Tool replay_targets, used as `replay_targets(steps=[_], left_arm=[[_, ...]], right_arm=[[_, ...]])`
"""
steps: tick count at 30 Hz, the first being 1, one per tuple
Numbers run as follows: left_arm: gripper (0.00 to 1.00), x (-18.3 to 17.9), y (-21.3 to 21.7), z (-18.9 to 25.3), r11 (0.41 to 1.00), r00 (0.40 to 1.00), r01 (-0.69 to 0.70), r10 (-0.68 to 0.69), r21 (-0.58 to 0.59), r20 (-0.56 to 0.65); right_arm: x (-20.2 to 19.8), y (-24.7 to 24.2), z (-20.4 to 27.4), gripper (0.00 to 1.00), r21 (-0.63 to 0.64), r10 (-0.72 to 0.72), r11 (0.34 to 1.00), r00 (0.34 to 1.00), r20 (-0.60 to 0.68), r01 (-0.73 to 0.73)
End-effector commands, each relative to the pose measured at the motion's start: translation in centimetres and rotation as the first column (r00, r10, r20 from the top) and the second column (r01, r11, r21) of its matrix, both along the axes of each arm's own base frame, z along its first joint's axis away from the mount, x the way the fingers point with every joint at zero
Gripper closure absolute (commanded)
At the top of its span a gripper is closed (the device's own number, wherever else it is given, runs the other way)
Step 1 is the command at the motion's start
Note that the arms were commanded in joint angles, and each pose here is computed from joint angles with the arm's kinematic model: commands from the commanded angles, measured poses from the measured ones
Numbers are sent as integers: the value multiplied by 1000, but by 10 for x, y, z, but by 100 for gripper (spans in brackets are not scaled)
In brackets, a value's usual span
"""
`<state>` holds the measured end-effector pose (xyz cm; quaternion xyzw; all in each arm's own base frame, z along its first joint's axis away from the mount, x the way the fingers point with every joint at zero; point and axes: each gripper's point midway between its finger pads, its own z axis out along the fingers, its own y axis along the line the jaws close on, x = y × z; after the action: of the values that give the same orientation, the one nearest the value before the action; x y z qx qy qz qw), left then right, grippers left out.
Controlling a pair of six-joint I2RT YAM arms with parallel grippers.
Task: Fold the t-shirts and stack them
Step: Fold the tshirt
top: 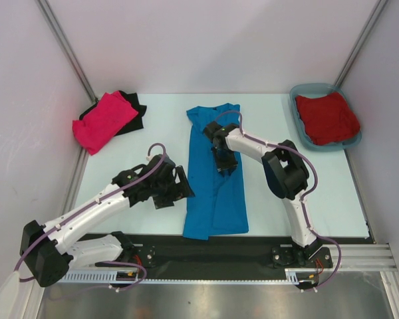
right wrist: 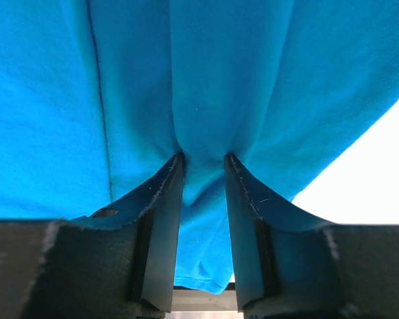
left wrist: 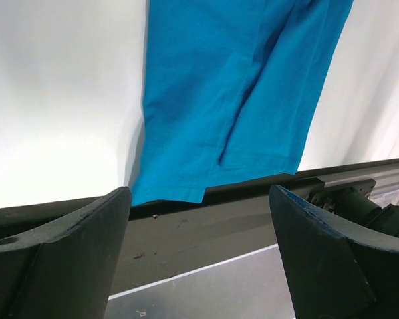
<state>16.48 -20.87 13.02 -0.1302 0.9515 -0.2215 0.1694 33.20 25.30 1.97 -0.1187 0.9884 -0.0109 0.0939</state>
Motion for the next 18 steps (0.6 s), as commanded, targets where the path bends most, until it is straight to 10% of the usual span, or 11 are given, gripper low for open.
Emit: replay_targets(steps=[1, 10, 18], left_arm=[[9, -1, -3, -2, 1000, 1000, 18, -18, -9, 0], [9, -2, -2, -5, 1000, 1000, 13, -13, -7, -13], [9, -3, -5, -9, 1000, 1000, 16, -16, -12, -27]], right_arm=[[-5, 6, -6, 69, 18, 17, 1000, 1000, -25, -17], [-9, 11, 4, 94, 31, 38, 999, 999, -11, -37], [-12, 30, 35, 94, 121, 66, 990, 998, 14, -67]])
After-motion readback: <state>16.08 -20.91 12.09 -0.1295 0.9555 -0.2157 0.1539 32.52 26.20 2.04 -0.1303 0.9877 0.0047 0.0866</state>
